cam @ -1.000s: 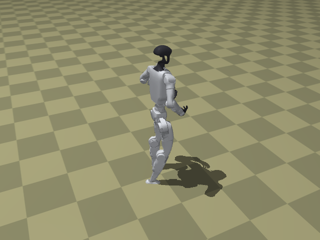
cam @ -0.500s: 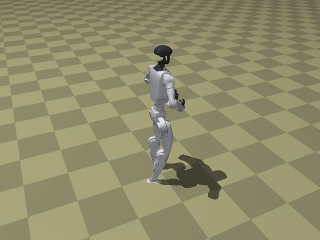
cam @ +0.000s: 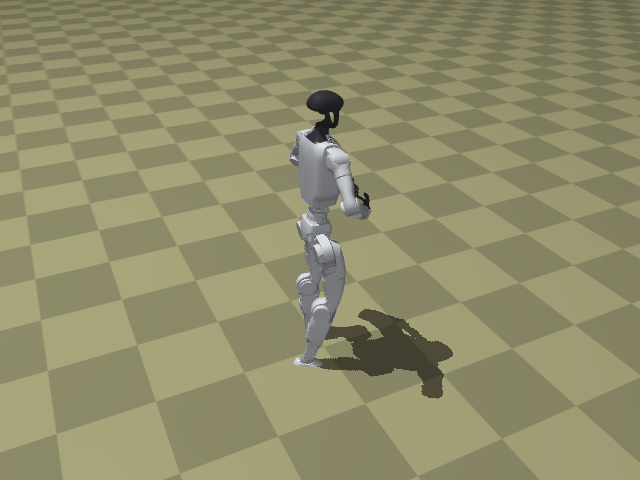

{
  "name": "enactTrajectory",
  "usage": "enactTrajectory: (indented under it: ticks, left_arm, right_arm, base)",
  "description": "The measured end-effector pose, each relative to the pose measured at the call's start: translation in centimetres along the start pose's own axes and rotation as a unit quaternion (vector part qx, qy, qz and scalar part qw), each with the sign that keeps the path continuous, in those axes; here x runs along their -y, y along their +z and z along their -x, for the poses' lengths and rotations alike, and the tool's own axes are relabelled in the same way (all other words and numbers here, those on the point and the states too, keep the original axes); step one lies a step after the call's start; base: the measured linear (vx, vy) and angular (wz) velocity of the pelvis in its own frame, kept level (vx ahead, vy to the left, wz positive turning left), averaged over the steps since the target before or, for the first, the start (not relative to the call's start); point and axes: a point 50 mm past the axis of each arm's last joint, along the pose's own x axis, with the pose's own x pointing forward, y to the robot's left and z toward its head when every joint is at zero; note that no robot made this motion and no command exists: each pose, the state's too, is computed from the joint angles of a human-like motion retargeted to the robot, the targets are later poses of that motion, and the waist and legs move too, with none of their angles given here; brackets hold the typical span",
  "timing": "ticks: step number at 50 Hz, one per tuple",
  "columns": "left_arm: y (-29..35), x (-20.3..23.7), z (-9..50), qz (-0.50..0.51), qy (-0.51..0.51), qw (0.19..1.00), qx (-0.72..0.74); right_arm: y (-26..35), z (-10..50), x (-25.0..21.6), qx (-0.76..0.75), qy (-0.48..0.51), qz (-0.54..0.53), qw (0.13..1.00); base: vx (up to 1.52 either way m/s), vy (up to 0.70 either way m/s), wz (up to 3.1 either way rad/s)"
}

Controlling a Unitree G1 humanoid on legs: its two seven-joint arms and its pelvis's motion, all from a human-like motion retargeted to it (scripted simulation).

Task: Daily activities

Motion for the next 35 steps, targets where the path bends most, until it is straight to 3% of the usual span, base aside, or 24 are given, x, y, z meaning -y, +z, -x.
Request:
enactTrajectory:
  ticks: [20,35]
  left_arm:
    - [-0.5,0.7,-0.32,0.102,0.019,0.994,0.021]
    - [-0.97,1.0,-0.15,0.1,0.013,0.995,0.005]
  right_arm:
    - [0.09,-0.23,0.06,0.017,-0.038,-0.019,0.999]
    - [0.02,-0.72,-0.51,0.015,-0.031,-0.028,0.999]
  base:
    - [0.0,0.0,0.0]
    - [0.0,0.0,0.0]
